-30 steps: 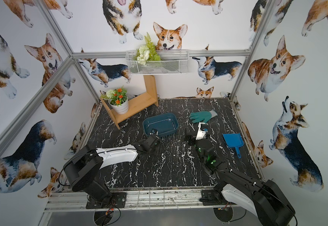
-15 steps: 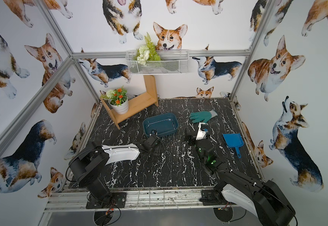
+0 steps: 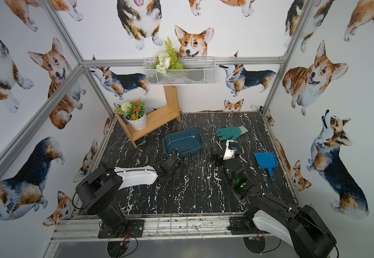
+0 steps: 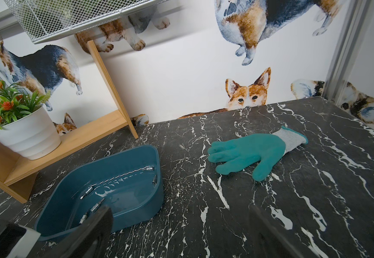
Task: Put the bit on the desktop into the storage box
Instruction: Pick up the screwdriver bit from the center of the board.
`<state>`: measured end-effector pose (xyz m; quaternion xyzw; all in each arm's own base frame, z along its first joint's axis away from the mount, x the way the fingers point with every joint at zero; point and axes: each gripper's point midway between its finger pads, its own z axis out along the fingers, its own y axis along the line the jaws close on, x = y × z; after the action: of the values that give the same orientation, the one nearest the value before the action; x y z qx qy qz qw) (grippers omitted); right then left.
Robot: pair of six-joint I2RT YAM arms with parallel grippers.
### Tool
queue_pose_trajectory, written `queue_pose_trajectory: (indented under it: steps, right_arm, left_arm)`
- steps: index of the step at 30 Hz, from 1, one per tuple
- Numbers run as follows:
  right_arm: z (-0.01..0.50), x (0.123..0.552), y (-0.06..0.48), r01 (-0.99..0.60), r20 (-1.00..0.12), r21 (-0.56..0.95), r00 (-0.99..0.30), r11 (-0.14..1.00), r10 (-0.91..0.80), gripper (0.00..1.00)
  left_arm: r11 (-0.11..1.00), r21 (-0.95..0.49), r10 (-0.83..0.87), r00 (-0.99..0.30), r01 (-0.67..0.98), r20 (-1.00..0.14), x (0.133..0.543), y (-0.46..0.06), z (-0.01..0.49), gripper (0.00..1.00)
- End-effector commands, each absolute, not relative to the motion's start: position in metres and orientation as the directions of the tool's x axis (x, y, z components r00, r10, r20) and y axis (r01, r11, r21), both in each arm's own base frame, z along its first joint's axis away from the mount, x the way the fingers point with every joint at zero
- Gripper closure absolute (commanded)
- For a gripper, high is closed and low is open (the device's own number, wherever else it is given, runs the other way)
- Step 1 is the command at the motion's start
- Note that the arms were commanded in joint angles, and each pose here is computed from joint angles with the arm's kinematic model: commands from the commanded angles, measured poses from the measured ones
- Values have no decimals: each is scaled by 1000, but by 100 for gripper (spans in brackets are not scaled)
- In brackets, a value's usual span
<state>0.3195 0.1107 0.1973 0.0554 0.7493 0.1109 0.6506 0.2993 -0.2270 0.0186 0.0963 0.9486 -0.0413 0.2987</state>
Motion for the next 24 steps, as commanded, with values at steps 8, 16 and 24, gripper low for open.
queue_pose_trajectory:
  steps: [8,16,24]
  right_arm:
    - [207,320,110,-65,-963,255,-109,965,247,0]
    - [206,320,110,-62,-964,252,-109,966,244,0]
    - [206,320,109,-60,-963,254,-107,965,246,0]
  left_arm:
    - [967,-38,185,-802,250,-568,297,-234,20,57]
    - [963,-45,198,-809,266,-553,297,-238,15,68]
    - [959,-54,206,-818,278,-537,293,-240,12,80]
